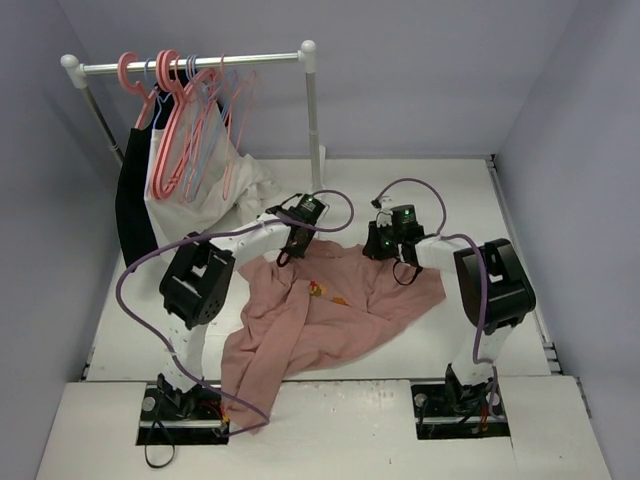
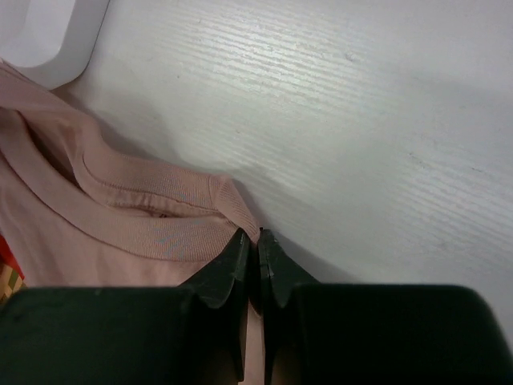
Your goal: Place the t-shirt on the hanger
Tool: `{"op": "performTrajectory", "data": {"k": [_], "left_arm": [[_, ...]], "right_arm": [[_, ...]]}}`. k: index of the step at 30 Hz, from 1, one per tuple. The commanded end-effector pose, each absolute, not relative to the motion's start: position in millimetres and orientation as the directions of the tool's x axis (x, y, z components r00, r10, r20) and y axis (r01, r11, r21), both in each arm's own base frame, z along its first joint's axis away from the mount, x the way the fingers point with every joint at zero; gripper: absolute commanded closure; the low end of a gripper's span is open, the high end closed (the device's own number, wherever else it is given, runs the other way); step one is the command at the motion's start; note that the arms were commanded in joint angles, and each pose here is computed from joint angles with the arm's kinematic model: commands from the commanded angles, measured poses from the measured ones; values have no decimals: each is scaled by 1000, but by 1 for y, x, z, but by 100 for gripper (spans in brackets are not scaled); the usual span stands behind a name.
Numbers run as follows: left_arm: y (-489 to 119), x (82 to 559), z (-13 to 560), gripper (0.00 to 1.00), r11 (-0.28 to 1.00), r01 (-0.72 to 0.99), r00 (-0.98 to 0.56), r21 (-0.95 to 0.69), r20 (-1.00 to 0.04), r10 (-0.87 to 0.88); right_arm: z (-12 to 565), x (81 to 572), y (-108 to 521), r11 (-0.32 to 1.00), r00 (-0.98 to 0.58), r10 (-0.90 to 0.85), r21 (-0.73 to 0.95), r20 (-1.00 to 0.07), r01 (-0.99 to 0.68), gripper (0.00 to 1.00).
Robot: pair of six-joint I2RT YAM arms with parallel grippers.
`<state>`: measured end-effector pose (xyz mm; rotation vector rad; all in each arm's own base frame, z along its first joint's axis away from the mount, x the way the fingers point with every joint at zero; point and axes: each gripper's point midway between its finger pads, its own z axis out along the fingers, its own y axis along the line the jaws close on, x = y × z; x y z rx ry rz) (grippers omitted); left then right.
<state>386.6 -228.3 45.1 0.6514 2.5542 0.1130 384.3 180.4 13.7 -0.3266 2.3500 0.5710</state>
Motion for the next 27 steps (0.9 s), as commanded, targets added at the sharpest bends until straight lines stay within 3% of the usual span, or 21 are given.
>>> {"op": "performTrajectory", "data": {"k": [1,7,9,12,16,18,21,27], "left_arm": [[-219,409,145,100,921,364,-669,136,-651,360],[-198,411,287,100,937,325,-483,129,-829,282],[-188,401,363,100,941,311,-356,133,-902,246],[-169,377,452,100,951,284,-183,122,-967,179],[-147,342,532,100,956,270,-3,111,-993,116],[-134,316,564,100,957,274,74,100,-994,82],[-131,300,559,100,951,298,68,80,-996,63],[-159,291,480,100,917,398,-113,-15,-993,33]], "right_arm": [[81,398,183,864,-608,-99,235,-788,-445,100],[245,420,176,861,-278,-125,35,-952,-507,100],[332,419,173,857,-95,-117,-53,-989,-512,100],[437,402,169,849,137,-95,-152,-986,-507,100],[520,374,170,819,330,-73,-245,-941,-519,100],[547,353,177,783,390,-37,-269,-920,-561,100],[550,333,180,758,399,-12,-268,-917,-594,100],[454,320,202,710,221,-38,-182,-975,-681,100]]}}
